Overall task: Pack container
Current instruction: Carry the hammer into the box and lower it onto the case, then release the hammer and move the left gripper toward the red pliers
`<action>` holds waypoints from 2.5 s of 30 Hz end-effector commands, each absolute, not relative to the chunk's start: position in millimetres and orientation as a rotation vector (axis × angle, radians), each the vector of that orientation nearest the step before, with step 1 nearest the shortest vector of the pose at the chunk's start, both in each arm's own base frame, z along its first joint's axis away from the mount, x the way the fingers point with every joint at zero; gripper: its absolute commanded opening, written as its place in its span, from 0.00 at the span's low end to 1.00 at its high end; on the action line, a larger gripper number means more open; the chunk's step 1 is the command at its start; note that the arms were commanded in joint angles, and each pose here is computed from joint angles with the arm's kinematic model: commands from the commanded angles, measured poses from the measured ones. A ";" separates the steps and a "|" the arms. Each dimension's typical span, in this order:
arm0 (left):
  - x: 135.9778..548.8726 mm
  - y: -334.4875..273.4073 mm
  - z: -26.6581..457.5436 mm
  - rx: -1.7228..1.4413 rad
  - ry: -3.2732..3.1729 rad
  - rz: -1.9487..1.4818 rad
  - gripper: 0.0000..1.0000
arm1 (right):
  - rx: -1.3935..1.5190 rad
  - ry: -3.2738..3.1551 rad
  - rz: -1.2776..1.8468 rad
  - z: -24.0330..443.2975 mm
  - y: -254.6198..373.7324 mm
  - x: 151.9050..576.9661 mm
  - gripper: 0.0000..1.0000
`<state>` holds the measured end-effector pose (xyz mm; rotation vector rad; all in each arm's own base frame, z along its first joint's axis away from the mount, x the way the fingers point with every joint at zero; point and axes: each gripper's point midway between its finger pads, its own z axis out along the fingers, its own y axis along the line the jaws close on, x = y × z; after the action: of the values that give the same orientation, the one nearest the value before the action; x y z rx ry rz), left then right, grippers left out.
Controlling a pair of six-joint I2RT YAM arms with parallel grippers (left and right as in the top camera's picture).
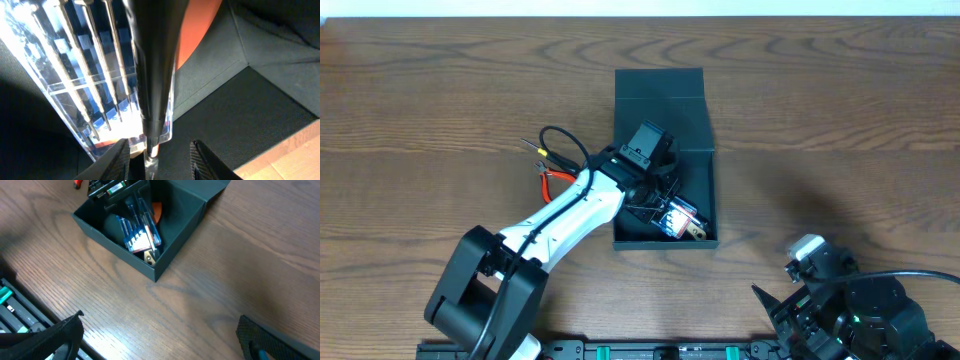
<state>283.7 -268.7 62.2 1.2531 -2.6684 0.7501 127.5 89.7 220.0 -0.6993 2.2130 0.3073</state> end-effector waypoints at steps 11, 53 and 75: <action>330.8 -217.7 149.4 1.370 -2.868 1.046 0.51 | -0.669 2.218 0.300 219.8 87.0 128.7 0.99; 291.1 -8.3 18.5 1.249 -2.730 0.198 0.83 | -0.669 2.219 0.300 219.7 87.0 128.7 0.99; 301.5 -2.4 -9.3 1.029 -2.832 0.164 0.30 | -0.669 2.219 0.300 219.7 87.0 128.7 0.99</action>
<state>298.2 -7.1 -4.0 1.0481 -2.8224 0.1978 127.5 89.7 220.0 -0.6993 2.2130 0.3073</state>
